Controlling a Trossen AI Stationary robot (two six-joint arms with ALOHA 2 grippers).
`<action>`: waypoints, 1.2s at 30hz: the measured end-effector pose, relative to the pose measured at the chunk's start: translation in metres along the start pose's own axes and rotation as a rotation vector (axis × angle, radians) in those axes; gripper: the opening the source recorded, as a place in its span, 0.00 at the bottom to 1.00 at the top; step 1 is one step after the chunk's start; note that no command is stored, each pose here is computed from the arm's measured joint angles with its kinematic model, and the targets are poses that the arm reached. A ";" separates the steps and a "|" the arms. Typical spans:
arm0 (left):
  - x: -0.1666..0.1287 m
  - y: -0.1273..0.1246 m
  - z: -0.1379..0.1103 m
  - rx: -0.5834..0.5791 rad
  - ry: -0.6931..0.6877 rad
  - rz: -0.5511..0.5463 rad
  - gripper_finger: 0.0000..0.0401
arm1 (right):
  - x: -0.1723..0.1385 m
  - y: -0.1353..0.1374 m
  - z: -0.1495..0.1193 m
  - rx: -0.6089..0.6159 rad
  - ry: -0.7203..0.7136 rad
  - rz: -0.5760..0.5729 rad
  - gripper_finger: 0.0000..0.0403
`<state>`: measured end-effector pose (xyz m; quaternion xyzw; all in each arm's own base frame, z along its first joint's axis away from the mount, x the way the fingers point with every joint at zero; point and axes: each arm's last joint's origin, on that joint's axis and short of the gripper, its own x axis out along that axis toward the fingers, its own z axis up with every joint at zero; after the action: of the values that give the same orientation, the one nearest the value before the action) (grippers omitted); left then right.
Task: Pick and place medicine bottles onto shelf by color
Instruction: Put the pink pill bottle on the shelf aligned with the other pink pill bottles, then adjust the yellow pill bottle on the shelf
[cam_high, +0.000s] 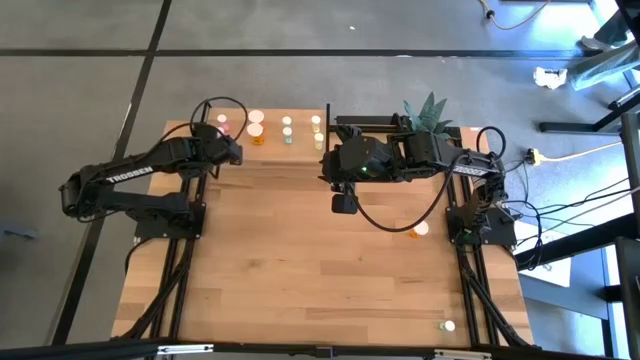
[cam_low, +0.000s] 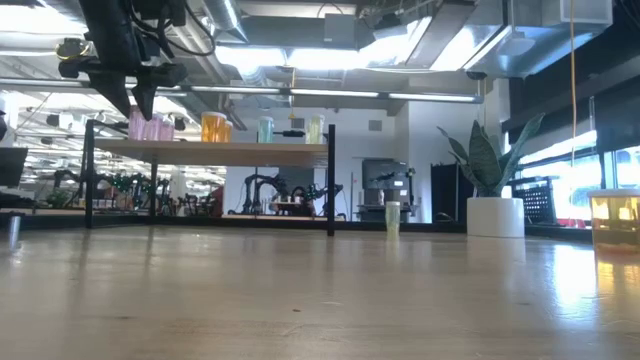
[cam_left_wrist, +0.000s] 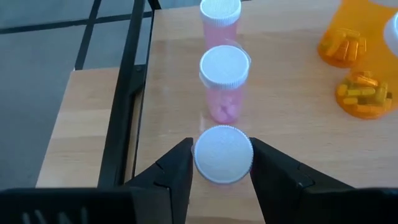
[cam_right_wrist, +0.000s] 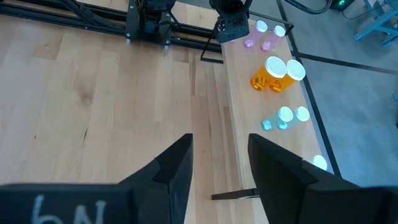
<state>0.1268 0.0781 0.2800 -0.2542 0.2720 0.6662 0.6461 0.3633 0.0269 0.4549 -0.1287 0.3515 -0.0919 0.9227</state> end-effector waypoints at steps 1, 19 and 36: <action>0.000 0.000 0.000 0.000 0.000 0.000 0.36 | 0.000 0.000 0.000 0.000 0.000 0.000 0.39; -0.013 0.014 0.006 -0.022 -0.062 -0.086 0.36 | 0.000 0.000 0.000 -0.001 0.000 0.000 0.39; -0.048 0.028 0.010 0.214 -0.183 -0.471 0.36 | -0.036 -0.011 -0.015 0.066 0.071 0.014 0.39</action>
<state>0.1002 0.0502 0.3214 -0.1795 0.2147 0.4854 0.8283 0.3260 0.0235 0.4693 -0.0921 0.3819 -0.1015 0.9140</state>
